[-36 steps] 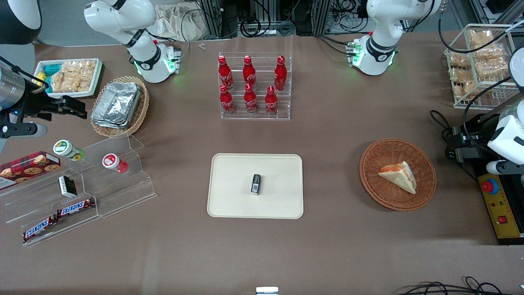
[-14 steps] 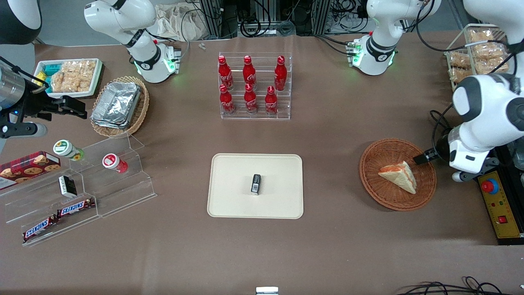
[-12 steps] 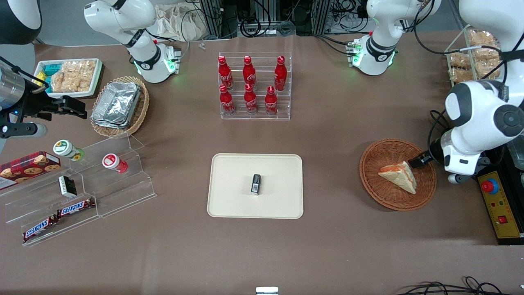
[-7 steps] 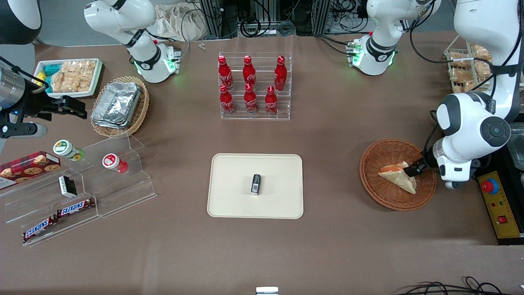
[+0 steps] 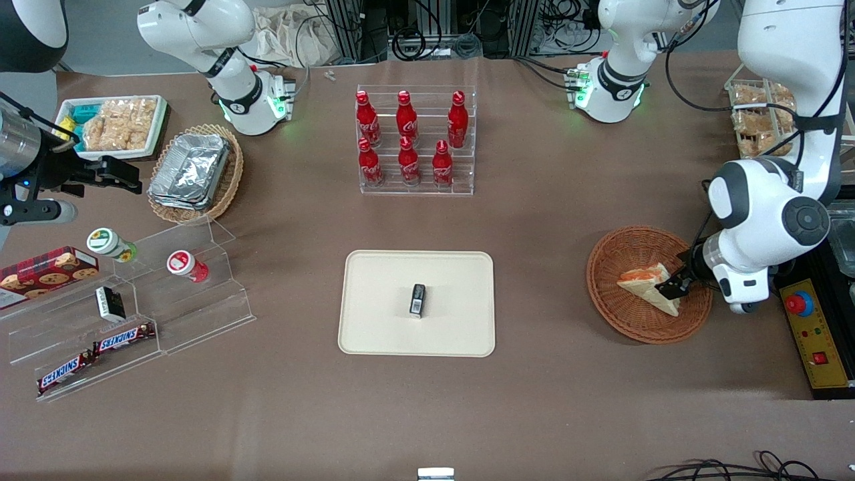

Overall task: Place sandwich from basket to tray
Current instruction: 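Lower the open left gripper around the wrapped sandwich in the basket, then close the left gripper on the sandwich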

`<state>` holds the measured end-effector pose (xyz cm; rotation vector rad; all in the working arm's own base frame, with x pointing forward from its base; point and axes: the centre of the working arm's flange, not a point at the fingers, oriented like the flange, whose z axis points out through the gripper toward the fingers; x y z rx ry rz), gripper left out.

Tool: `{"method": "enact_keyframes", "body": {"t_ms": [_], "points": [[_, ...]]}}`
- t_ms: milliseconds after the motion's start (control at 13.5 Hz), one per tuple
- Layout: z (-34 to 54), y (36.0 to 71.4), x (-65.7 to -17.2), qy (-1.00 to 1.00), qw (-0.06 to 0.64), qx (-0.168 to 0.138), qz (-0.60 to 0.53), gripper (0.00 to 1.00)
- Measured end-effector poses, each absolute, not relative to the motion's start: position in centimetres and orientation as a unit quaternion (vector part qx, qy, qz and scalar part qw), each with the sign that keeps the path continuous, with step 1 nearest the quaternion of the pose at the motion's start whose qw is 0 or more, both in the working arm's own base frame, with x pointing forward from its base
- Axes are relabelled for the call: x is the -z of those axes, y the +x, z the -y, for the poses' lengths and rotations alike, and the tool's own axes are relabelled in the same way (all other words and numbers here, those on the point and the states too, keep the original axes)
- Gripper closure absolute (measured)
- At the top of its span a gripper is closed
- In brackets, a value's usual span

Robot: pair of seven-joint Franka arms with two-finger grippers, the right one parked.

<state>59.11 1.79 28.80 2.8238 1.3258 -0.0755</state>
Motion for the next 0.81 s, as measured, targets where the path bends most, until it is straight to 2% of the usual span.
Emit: {"method": "enact_keyframes", "body": {"t_ms": [296,815], "points": [[-1.8,59.1,-27.2,0.902,0.009,0.03,-0.43,0.0],[-1.0,59.5,-25.5,0.896,0.011,0.021,-0.443,0.03]]}}
